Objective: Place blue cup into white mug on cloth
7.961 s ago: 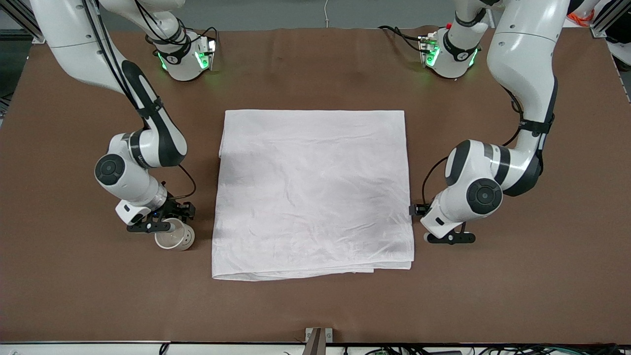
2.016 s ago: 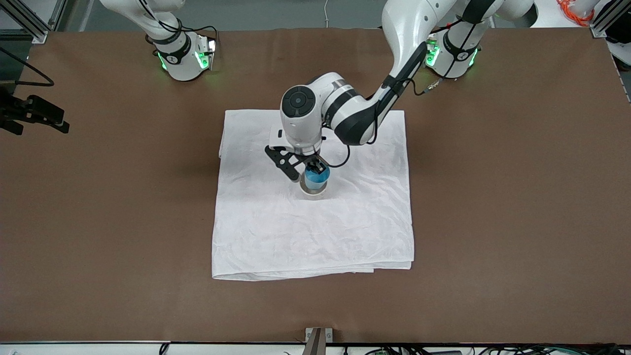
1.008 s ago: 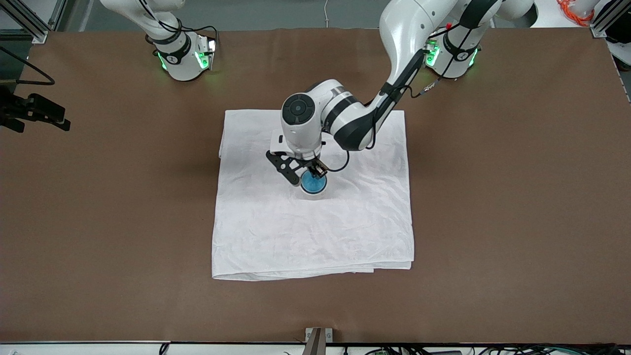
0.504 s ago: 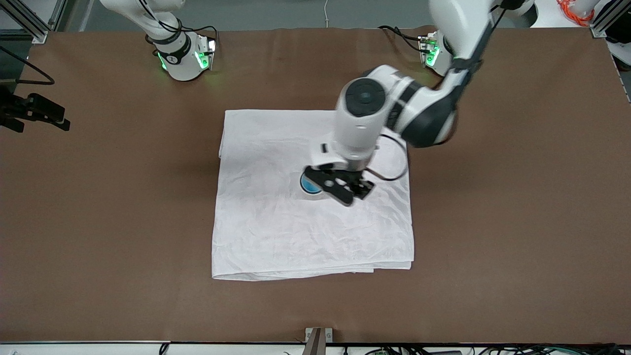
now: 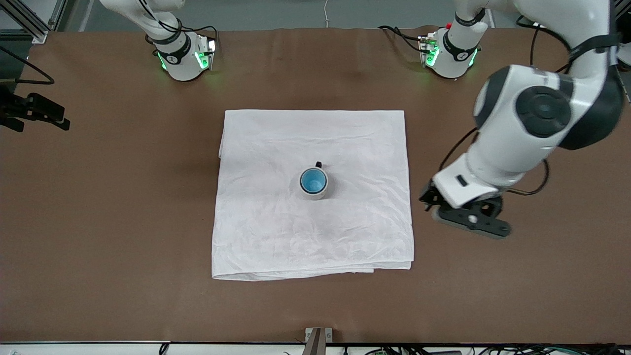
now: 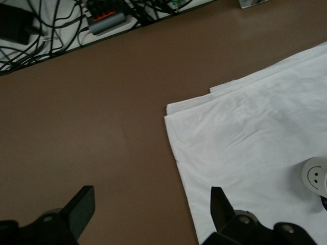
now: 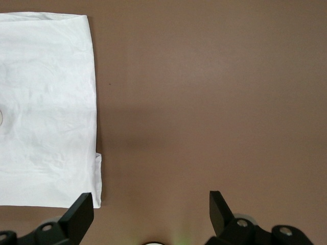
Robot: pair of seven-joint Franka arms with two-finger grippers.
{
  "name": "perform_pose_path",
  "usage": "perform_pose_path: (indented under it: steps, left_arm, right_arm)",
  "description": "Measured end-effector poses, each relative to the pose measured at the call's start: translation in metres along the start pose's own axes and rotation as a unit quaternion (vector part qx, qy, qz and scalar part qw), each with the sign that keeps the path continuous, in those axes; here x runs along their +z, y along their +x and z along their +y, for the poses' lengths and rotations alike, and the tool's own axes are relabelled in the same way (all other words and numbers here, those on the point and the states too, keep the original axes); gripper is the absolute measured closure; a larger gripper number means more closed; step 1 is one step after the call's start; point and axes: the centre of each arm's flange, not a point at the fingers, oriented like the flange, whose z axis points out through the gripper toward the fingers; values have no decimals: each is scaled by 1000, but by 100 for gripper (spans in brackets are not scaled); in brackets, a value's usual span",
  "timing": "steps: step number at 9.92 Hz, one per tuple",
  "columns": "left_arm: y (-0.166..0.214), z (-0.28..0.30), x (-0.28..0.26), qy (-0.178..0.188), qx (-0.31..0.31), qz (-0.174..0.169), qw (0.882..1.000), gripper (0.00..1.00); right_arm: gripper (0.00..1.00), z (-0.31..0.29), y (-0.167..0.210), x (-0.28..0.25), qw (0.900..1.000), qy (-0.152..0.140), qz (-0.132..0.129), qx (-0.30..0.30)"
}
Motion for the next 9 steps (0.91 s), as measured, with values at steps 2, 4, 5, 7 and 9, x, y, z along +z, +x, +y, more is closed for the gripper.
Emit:
perform_pose_path:
  steps: [2,4,5,7,9]
  left_arm:
    - [-18,-72,-29,13,-53,-14,998,0]
    - [-45,-136,-70,9,-110,-17,994,0]
    - [-61,-156,-95,8,-126,-13,992,0]
    - [-81,-160,-122,7,-135,-9,991,0]
    - [-94,-158,-114,-5,-145,-4,989,0]
  right_arm:
    - [0,1,0,0,1000,0,1,1]
    - [0,1,0,-1,1000,0,1,1]
    - [0,1,0,-1,1000,0,1,1]
    - [0,1,0,-1,1000,0,1,1]
    - [0,1,0,-1,1000,0,1,1]
